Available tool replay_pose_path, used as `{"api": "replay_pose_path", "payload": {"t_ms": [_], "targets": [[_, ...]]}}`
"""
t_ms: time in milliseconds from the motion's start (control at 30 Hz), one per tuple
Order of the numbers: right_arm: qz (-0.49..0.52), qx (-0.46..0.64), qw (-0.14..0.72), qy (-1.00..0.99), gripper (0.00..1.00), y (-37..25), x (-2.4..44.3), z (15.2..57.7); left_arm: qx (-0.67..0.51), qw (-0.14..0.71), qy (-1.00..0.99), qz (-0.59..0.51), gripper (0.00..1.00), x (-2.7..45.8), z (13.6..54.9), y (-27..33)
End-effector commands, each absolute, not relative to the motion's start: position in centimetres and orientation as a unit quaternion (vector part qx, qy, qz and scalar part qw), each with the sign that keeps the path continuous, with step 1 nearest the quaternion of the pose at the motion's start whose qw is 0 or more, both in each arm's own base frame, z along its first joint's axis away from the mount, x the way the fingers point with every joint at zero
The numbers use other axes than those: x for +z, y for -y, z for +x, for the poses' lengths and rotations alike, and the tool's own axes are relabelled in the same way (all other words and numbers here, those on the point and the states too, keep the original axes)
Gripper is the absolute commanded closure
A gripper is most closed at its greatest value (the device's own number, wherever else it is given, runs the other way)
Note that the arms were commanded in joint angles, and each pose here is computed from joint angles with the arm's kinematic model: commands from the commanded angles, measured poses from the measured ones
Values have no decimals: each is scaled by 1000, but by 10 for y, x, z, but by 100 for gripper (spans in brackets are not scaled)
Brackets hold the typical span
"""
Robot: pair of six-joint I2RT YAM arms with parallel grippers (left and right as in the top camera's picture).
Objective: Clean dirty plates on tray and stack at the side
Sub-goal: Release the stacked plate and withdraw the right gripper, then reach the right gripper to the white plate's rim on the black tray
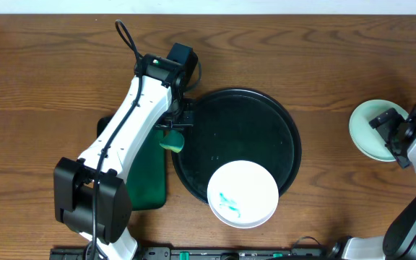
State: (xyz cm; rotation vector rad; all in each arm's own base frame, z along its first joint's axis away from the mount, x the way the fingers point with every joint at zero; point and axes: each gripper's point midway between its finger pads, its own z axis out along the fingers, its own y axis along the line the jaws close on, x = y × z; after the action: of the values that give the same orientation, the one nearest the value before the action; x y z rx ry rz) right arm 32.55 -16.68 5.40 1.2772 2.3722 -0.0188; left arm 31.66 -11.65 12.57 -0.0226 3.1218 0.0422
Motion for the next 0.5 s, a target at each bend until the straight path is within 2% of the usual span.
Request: {"api": "replay_pose_path", "payload": {"t_ms": [0,200,300,467], "targets": [[355,49,282,-890,1,130,106,360,21,1,-1000,-5,93,120,316,113],[202,62,291,-933,1,50,168,356,21,3,-1000,-5,93,120,317,113],[161,78,257,-950,1,9,170,335,20,5,-1000,-5,93,120,318,114],[176,105,176,-963,1,-41,159,297,20,4,-1000,-5,93,120,317,114]]}}
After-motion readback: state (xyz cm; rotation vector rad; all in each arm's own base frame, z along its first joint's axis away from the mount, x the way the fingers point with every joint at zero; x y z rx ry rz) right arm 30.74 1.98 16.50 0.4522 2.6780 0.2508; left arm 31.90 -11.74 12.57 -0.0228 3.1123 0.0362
